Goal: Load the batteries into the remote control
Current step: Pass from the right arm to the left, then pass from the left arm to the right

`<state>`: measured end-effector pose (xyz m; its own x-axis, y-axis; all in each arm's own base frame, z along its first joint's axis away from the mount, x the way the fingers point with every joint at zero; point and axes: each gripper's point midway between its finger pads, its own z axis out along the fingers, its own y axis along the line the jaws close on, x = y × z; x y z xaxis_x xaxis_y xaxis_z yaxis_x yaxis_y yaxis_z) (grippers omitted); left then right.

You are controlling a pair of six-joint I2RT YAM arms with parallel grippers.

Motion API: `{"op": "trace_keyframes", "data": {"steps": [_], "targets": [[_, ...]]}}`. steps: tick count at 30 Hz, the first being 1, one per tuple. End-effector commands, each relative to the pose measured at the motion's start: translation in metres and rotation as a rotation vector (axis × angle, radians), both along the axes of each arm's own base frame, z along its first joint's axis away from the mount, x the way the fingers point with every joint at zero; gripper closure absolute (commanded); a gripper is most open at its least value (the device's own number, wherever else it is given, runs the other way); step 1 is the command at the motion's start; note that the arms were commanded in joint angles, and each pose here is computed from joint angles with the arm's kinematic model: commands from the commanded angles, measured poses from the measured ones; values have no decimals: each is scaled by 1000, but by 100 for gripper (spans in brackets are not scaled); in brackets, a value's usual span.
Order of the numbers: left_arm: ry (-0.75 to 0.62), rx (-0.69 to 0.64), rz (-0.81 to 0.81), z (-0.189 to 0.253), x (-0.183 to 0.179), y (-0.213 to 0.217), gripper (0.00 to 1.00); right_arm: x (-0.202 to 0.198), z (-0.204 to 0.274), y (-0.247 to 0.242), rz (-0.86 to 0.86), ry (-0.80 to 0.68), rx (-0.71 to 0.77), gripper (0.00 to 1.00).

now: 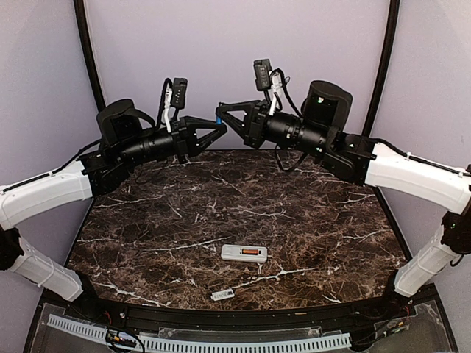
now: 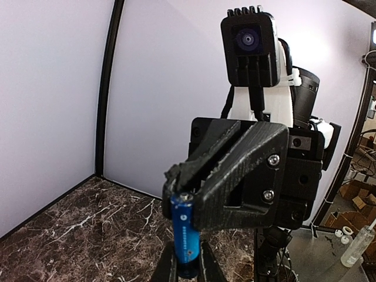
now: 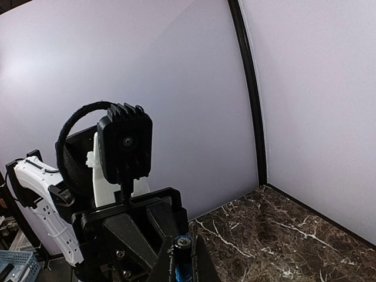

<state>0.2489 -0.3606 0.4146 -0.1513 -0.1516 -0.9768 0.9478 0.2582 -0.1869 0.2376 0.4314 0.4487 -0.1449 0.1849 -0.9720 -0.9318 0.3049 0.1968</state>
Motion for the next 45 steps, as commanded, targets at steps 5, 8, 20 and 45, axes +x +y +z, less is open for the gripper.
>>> {"op": "trace_keyframes", "data": {"steps": [5,8,20,45], "targets": [[-86,45,68,9,-7,17,100,-6,12,-10,-6,-42,-58,68],[-129,185,146,-15,0,28,100,-1,8,-21,-4,5,-171,45],[-348,601,401,-64,23,64,100,5,-52,-7,87,457,-441,35],[-332,701,284,-100,13,48,100,9,-99,37,189,563,-433,63]]}}
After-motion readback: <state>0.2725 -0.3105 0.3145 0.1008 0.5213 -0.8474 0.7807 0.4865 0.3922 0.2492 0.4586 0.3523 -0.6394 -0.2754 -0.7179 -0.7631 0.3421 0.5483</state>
